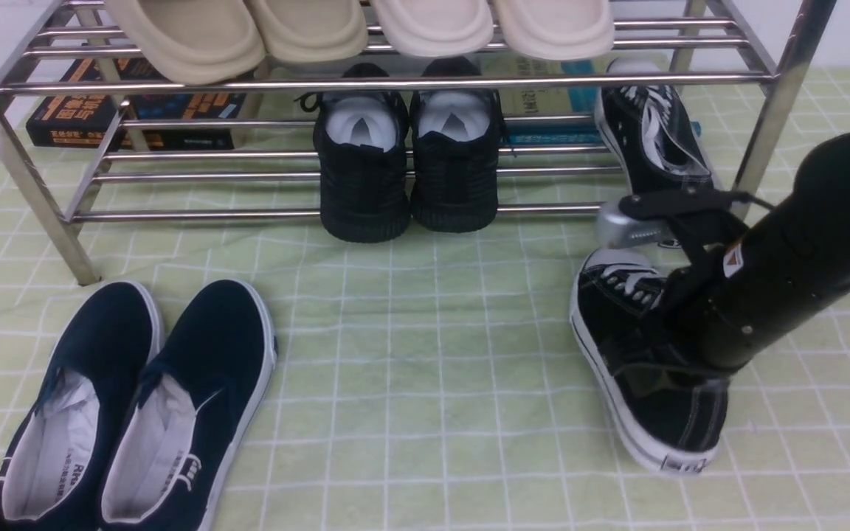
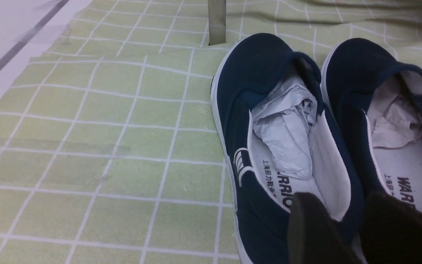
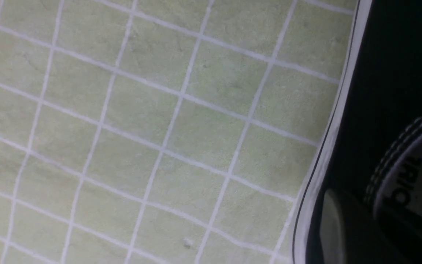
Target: Take the shoes off the shelf with your hand from the green coffee tablecloth.
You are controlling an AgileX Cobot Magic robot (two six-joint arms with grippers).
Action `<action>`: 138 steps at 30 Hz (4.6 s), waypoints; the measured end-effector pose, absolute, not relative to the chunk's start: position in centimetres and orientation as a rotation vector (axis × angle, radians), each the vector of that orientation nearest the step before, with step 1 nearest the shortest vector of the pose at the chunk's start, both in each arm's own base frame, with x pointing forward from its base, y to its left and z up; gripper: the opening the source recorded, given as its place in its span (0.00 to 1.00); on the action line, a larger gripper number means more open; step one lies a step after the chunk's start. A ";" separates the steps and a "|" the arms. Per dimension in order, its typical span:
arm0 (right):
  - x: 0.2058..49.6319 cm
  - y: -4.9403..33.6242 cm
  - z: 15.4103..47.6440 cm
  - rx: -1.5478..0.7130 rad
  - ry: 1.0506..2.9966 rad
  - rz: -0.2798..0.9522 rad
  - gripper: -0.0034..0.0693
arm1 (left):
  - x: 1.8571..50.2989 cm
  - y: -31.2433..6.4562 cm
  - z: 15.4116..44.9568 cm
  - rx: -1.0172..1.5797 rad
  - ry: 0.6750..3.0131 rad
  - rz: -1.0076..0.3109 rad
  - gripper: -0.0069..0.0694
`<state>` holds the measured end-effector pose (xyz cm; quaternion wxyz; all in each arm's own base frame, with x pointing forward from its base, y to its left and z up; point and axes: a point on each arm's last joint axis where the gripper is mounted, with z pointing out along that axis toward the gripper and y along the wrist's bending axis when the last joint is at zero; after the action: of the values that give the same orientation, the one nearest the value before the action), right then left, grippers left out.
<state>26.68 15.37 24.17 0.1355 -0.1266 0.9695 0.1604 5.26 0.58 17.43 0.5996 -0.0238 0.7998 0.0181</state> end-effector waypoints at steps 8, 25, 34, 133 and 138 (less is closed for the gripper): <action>25.1 16.0 24.1 -0.344 2.964 0.590 0.44 | 5.3 0.6 17.4 -0.055 1.854 0.042 0.40; 29.9 16.0 35.8 -0.485 2.572 0.327 0.68 | 5.3 0.6 17.4 -0.055 1.854 0.042 0.40; 35.0 17.1 31.8 -0.518 2.430 0.131 0.66 | 5.3 0.6 17.4 -0.054 1.854 0.044 0.40; 24.0 10.1 27.7 -0.639 2.619 -0.193 0.08 | 5.3 0.6 17.4 -0.052 1.855 0.047 0.40; 24.3 10.2 27.4 -0.558 2.638 -0.185 0.09 | 5.3 0.6 17.4 -0.052 1.855 0.047 0.40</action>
<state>24.27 10.19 27.37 0.2179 -0.2014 0.9526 -0.0669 5.26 0.59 17.42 0.5993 -0.0225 0.8000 0.0202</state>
